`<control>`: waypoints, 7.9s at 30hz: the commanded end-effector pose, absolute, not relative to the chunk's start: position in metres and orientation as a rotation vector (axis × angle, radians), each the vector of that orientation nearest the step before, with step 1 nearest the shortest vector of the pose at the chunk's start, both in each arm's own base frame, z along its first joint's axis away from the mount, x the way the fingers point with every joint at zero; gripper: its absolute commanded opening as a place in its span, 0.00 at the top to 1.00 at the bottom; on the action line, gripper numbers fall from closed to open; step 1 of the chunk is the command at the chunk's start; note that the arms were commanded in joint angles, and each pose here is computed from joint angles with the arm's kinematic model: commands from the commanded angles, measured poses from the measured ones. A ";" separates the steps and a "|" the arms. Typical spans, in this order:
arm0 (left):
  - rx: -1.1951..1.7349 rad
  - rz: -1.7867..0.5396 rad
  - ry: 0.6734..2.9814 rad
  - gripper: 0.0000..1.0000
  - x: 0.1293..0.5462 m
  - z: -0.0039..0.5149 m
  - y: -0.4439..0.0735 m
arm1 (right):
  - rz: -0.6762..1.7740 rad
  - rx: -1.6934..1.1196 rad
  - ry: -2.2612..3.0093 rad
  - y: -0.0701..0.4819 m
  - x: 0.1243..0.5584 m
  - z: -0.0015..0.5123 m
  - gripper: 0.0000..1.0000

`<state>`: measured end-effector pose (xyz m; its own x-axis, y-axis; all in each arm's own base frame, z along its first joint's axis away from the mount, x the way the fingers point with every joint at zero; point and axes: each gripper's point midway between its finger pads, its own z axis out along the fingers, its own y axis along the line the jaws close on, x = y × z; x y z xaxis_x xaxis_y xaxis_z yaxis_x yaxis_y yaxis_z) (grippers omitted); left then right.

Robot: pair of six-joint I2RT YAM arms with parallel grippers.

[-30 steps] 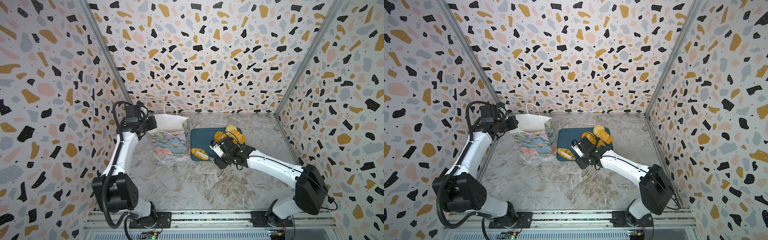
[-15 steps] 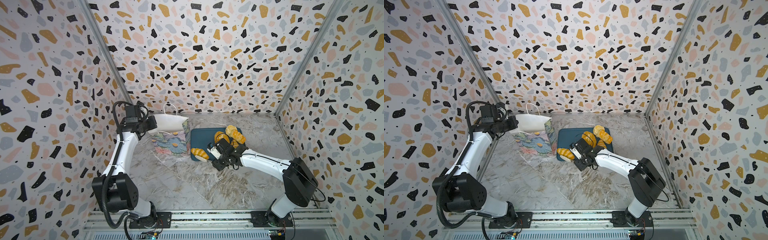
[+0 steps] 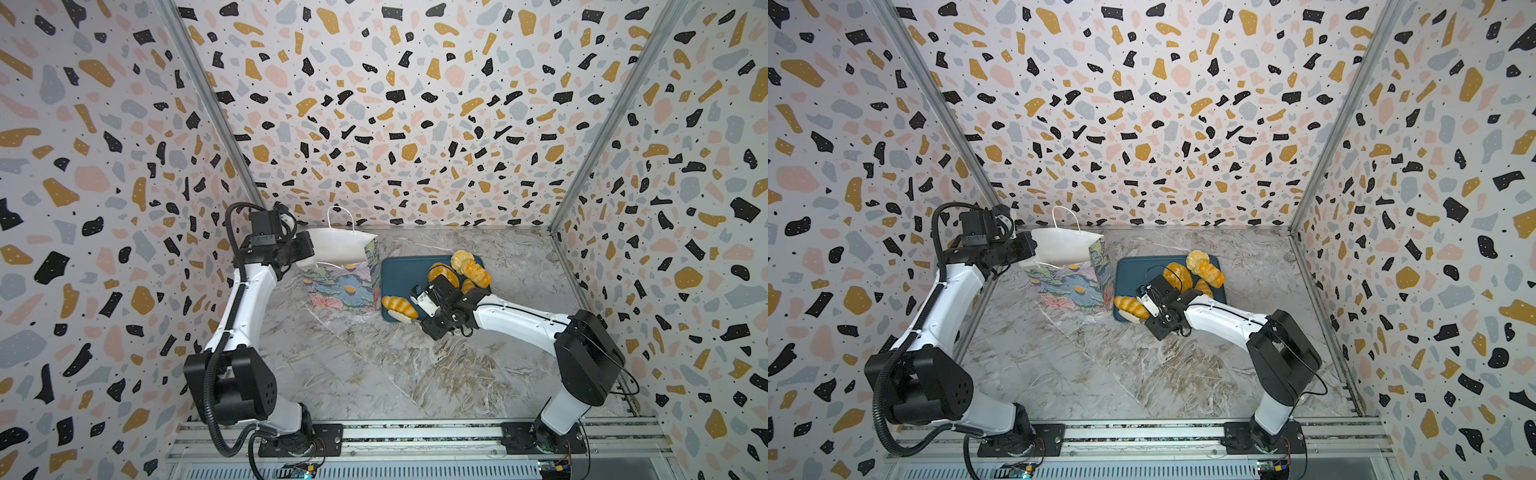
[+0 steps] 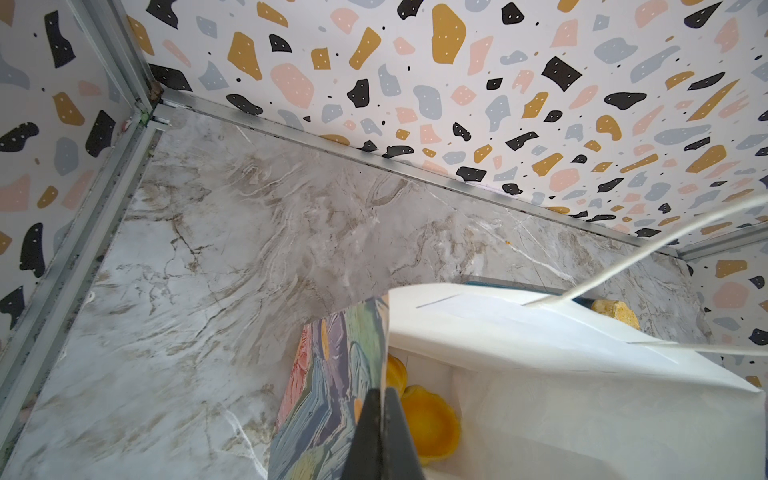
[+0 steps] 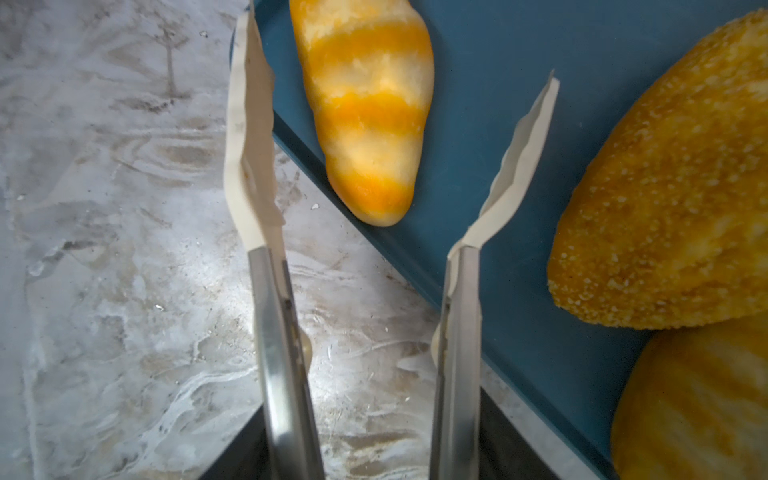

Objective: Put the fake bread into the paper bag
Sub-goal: 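Lower the open tongs around the elongated striped roll nearest the bag, then close the tongs on the elongated striped roll with the right gripper, then lift the elongated striped roll off the tray with the tongs, then carry the roll in the tongs over the paper bag opening, then open the tongs to drop the elongated roll into the bag, then swing the empty tongs back over the teal tray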

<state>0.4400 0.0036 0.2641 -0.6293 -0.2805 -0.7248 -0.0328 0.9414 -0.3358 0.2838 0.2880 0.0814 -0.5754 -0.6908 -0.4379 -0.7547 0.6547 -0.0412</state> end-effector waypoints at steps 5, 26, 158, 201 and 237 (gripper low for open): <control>-0.213 -0.382 2.230 1.00 0.436 0.263 0.001 | 0.189 -1.161 2.417 0.298 0.291 0.096 0.40; -0.211 -0.386 2.228 1.00 0.436 0.264 0.000 | 0.084 -1.170 2.454 0.292 0.283 0.092 0.71; -0.204 -0.405 2.221 1.00 0.435 0.266 -0.003 | 0.271 -0.948 1.898 0.425 0.300 0.359 0.76; -0.214 -0.396 2.218 1.00 0.436 0.266 -0.001 | 0.277 -0.935 1.878 0.420 0.298 0.354 0.43; -0.207 -0.387 2.208 1.00 0.435 0.268 -0.001 | 0.214 -0.556 2.063 0.238 0.286 0.303 0.41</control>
